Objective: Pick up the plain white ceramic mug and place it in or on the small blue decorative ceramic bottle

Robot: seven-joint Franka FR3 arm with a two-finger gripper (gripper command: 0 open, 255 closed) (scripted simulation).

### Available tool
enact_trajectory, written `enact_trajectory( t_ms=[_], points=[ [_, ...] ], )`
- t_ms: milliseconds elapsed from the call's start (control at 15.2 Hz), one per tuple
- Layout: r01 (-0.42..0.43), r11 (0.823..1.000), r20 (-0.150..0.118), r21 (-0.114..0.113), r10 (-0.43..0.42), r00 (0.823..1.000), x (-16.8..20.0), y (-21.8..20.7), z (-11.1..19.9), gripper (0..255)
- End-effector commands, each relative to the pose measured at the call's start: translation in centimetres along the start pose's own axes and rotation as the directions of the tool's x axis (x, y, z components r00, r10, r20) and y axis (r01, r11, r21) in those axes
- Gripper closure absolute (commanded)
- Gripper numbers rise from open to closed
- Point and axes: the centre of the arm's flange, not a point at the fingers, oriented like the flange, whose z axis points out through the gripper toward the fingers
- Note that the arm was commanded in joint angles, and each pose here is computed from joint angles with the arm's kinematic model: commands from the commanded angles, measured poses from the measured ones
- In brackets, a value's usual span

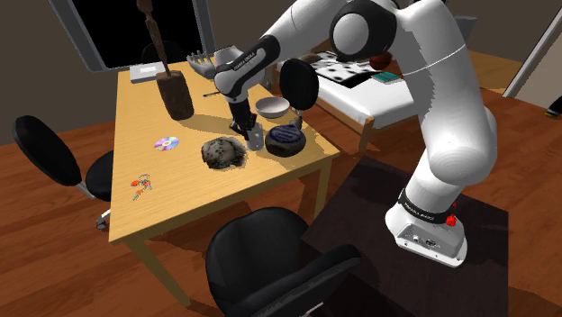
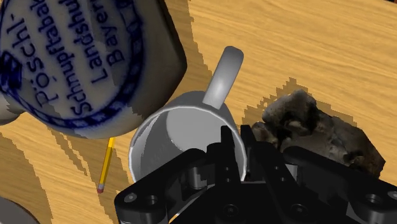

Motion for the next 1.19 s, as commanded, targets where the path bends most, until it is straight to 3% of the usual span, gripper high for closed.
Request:
enact_trajectory(
  t_ms=[0, 1122],
  points=[
    [0.0, 1.0, 0.0, 0.0, 0.0, 1.0, -0.3, 0.0, -1.0, 255],
    [0.0, 1.0, 0.0, 0.0, 0.0, 1.0, -1.7, 0.2, -9.9, 255]
  ],
)
